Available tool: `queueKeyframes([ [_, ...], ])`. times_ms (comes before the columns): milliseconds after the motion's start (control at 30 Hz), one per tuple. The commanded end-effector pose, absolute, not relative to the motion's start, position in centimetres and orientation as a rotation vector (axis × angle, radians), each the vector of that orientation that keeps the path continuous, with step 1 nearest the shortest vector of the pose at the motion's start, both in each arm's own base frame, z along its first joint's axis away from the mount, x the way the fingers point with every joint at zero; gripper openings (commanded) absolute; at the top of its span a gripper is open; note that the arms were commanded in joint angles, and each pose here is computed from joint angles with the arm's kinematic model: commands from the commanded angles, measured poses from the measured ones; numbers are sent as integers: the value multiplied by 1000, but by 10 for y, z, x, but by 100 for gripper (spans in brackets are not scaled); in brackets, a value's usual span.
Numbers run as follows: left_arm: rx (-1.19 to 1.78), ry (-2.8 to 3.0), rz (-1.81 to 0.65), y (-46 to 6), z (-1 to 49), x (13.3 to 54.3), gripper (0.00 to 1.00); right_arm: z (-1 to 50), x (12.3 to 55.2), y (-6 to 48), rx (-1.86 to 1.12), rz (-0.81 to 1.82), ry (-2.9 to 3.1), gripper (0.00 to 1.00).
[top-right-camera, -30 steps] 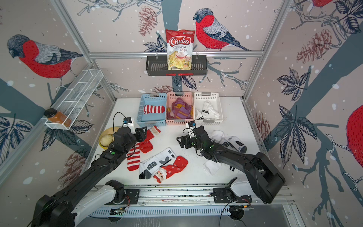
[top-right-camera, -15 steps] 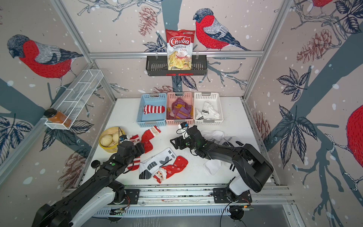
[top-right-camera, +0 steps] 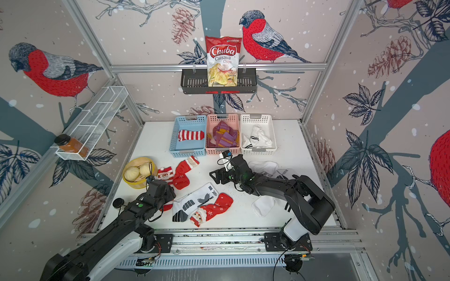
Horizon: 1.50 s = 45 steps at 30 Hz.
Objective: Sort the socks into the basket by color
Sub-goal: Pick up the sock at the center of the board.
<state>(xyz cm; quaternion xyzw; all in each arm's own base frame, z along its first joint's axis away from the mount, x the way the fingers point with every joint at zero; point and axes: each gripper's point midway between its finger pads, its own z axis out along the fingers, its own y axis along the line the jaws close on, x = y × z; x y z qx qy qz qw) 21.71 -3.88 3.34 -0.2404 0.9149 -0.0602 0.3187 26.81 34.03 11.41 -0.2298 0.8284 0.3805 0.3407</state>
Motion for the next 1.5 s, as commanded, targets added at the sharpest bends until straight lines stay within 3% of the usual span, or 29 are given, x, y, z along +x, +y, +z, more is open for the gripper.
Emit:
queueKeyframes([
  [0, -644, 2436, -109, -35, 27, 213, 70, 123, 270, 341, -605, 999, 2120, 81],
  [167, -640, 2455, -87, -36, 24, 212, 66, 125, 271, 337, -594, 998, 2113, 81],
  [800, -582, 2514, -90, -44, 16, 213, 35, 131, 273, 315, -545, 983, 2104, 81],
  [1200, -565, 2485, -119, -46, 23, 215, 1, 133, 272, 309, -528, 978, 2094, 81],
  [1467, -556, 2382, -121, -42, 58, 228, 0, 129, 270, 308, -517, 980, 2103, 80],
])
